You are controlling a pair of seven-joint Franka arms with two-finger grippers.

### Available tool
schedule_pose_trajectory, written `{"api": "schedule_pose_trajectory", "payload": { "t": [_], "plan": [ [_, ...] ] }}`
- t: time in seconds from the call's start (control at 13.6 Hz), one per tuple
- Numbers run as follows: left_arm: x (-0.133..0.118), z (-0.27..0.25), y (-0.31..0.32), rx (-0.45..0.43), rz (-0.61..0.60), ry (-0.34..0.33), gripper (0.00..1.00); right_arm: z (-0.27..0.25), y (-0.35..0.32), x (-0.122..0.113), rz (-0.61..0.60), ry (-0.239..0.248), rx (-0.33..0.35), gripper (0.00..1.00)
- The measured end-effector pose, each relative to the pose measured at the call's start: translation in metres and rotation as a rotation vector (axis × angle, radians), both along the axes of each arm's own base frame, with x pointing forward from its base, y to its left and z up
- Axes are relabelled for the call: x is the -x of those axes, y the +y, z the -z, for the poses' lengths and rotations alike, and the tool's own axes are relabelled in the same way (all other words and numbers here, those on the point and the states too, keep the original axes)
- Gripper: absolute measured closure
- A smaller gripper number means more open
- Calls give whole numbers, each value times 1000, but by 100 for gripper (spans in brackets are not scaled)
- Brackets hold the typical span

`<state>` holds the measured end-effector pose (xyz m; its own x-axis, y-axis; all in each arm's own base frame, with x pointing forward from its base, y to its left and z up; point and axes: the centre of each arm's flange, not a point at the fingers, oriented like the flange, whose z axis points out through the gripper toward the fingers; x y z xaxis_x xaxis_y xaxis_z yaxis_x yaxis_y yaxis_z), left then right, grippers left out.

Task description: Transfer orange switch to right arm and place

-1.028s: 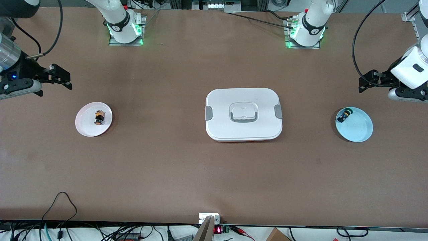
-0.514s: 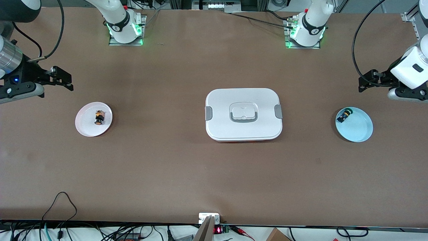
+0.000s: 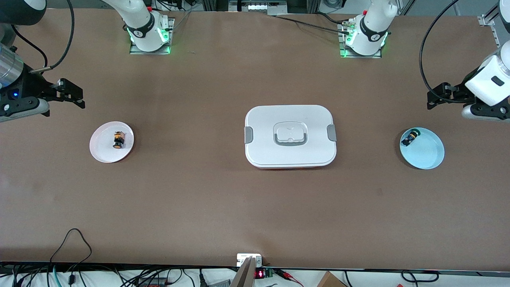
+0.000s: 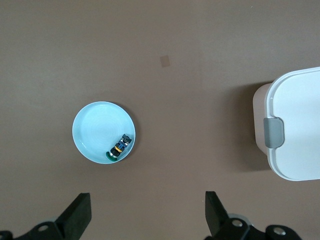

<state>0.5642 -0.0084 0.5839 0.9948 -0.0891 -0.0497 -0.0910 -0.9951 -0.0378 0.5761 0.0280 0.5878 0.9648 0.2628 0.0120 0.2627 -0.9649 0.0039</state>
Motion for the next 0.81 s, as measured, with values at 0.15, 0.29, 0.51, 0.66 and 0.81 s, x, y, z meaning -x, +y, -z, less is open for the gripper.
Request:
{"api": "schedule_pose_trajectory", "payload": {
  "t": [0.15,0.29,0.51,0.66,0.81],
  "plan": [
    [0,0,0,0,0,1,0,1,0,0,-1,3,1,0],
    [0,0,0,0,0,1,0,1,0,0,-1,7,2,0],
    [0,0,0,0,0,1,0,1,-1,0,2,7,2,0],
    [0,0,0,0,0,1,0,0,-3,0,4,6,2,0],
    [0,0,0,0,0,1,0,-1,-3,0,5,4,2,0]
  ]
}}
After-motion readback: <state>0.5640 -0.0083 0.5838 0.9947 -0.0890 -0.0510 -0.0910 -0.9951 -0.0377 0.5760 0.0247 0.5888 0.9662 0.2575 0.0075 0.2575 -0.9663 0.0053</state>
